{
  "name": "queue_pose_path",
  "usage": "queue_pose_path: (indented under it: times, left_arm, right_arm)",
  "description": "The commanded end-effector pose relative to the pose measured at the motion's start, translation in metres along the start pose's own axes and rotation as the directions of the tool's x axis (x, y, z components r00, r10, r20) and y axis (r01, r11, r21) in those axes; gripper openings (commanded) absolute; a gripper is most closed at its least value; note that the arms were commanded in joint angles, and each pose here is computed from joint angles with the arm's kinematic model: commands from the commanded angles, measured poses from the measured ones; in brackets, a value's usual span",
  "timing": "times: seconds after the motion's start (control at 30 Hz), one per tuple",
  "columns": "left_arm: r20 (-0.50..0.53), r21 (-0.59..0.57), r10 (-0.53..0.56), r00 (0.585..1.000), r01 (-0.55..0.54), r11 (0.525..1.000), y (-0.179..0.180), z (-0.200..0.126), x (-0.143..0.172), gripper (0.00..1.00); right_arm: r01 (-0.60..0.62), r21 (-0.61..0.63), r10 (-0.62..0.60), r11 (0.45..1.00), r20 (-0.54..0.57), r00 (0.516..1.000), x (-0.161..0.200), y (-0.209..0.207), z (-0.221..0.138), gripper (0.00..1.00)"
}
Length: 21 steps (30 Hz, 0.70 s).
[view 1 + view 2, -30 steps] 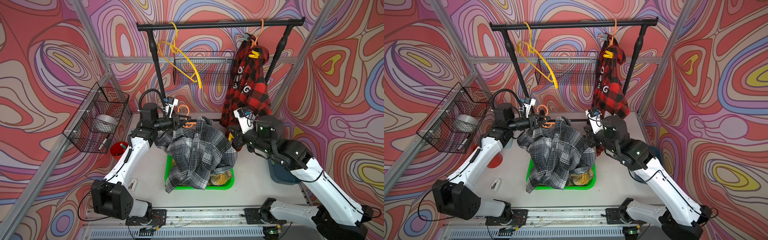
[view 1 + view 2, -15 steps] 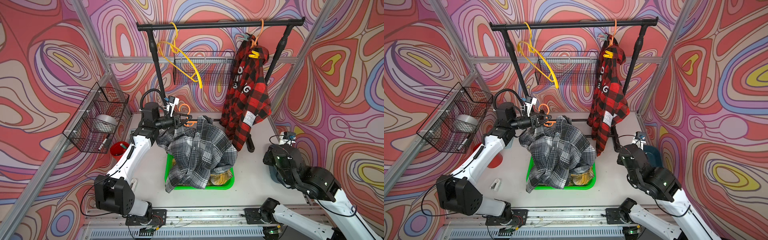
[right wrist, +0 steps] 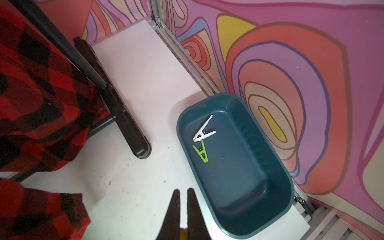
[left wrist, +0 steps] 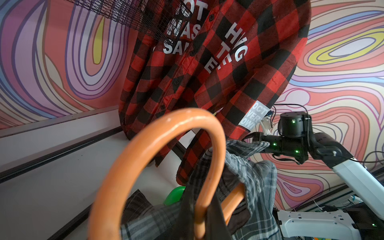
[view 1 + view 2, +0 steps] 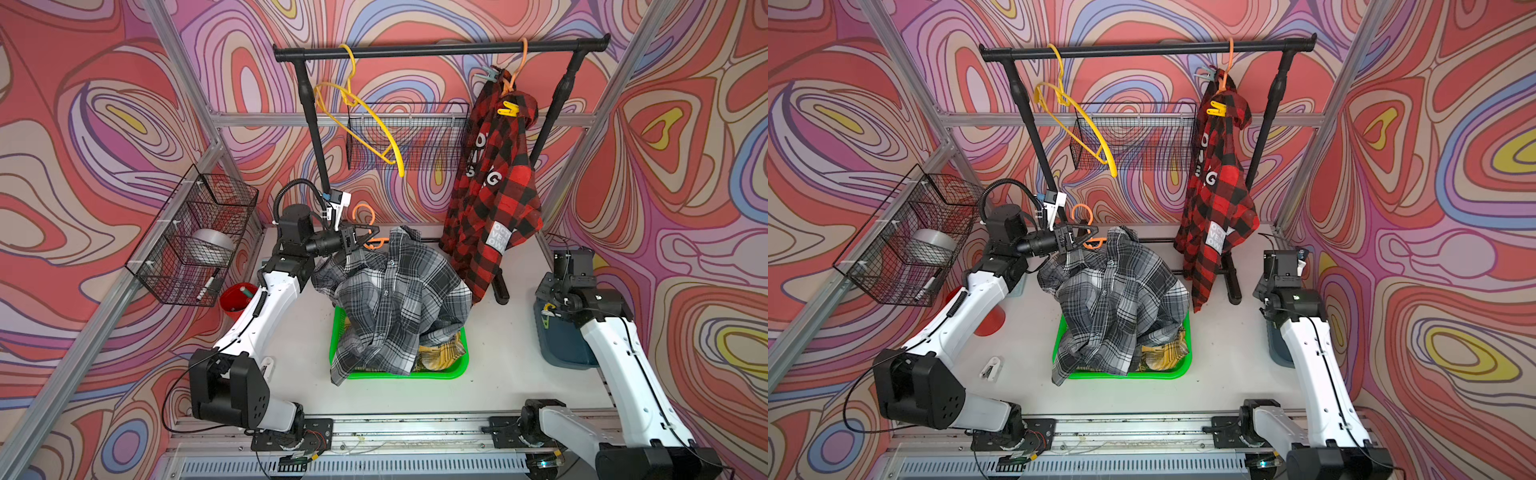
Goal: Remove the clothespins securing long-sleeve shirts to the hanger
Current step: Place the clamp in the storage box.
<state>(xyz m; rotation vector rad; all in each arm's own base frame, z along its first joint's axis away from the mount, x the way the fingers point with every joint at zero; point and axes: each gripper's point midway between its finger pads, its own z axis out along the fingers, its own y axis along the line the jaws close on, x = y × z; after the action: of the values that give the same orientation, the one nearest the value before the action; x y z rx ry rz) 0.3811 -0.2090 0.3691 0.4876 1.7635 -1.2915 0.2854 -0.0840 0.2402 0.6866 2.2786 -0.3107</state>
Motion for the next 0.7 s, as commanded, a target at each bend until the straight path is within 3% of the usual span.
queue_pose_path:
  times: [0.0, 0.47, 0.53, 0.67]
  left_arm:
    - [0.029, 0.025, 0.044, 0.999, -0.044, 0.999, -0.012, -0.006, -0.010, 0.00]
    - [0.035, 0.018, 0.041, 0.999, -0.042, 0.999, -0.010, -0.005, -0.010, 0.00]
    - [0.034, 0.018, 0.040, 0.999, -0.041, 0.999, -0.010, -0.005, -0.010, 0.00]
    - [0.035, 0.017, 0.037, 0.999, -0.038, 0.999, -0.009, -0.005, -0.010, 0.00]
  right_arm:
    - [0.036, -0.077, -0.034, 0.996, 0.024, 0.999, -0.014, 0.012, 0.022, 0.00]
    - [-0.150, 0.108, 0.154, 0.983, -0.028, 0.988, 0.002, -0.053, 0.126, 0.00]
    - [-0.149, 0.142, 0.157, 0.978, -0.047, 0.986, 0.003, -0.060, 0.135, 0.23]
    - [-0.192, 0.134, 0.199, 0.972, -0.044, 0.979, -0.004, -0.063, 0.142, 0.50]
